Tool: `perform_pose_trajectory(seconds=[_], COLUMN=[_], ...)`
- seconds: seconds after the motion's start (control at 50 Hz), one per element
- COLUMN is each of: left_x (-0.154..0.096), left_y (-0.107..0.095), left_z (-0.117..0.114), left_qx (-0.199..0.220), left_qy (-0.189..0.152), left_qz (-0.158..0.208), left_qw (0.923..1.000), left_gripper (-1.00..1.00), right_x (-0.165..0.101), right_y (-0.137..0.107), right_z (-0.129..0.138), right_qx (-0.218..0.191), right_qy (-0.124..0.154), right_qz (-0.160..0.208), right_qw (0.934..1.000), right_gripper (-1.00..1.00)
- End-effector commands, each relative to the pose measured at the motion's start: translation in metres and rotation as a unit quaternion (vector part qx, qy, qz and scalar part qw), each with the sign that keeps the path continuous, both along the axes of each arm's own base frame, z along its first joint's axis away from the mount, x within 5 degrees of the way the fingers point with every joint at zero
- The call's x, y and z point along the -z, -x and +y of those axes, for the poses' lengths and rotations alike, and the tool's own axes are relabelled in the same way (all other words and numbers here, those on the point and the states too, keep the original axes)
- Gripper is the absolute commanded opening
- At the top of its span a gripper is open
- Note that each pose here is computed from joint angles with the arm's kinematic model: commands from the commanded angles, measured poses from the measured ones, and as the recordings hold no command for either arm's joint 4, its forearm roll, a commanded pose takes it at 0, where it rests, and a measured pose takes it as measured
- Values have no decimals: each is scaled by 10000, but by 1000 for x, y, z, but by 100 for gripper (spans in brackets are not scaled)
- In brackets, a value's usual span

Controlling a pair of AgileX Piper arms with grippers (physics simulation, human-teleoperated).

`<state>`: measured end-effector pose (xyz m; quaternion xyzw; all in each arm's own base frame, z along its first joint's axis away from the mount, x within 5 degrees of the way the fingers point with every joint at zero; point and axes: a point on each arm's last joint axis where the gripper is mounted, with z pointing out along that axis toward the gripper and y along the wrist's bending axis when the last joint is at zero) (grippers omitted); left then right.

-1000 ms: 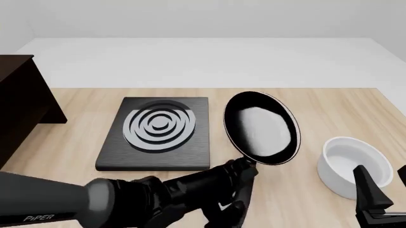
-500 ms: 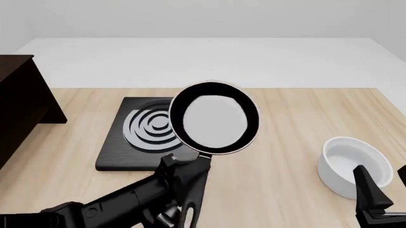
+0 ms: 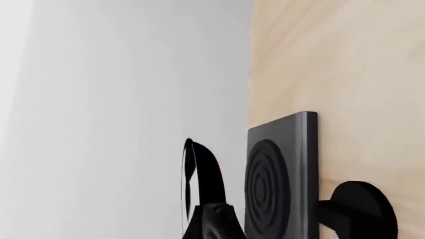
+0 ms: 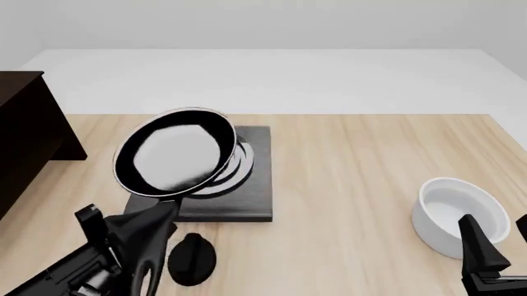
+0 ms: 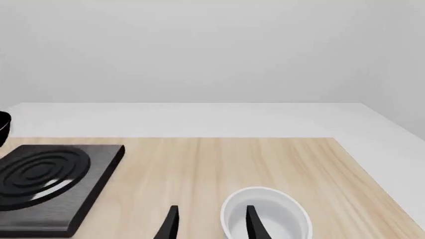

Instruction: Put the frying pan under the cabinet shelf.

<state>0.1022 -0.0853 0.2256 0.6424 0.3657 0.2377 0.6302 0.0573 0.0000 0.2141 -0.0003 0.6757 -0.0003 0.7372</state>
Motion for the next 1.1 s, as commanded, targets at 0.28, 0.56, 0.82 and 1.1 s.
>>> perform_pose_trajectory(seconds=[0.28,0.56,0.82,1.1], left_x=[3,16,25,26], left_y=[37,48,48,47], left_z=[50,63,67,71], left_qx=[-1058,-1543,-1882,-2239], left_qy=[952,1231,1323,1275], left_qz=[165,405,522,534], left_qw=[9897,9795,9718,9648], left_gripper=[-100,-100,-100,-100], right_x=[0,0,0,0], right_y=[0,0,0,0], right_z=[0,0,0,0], right_qx=[0,0,0,-1], right_qy=[-1,0,1,0], right_qz=[1,0,-2,-1], right_qw=[10000,10000,10000,10000], right_gripper=[100,100,100,100])
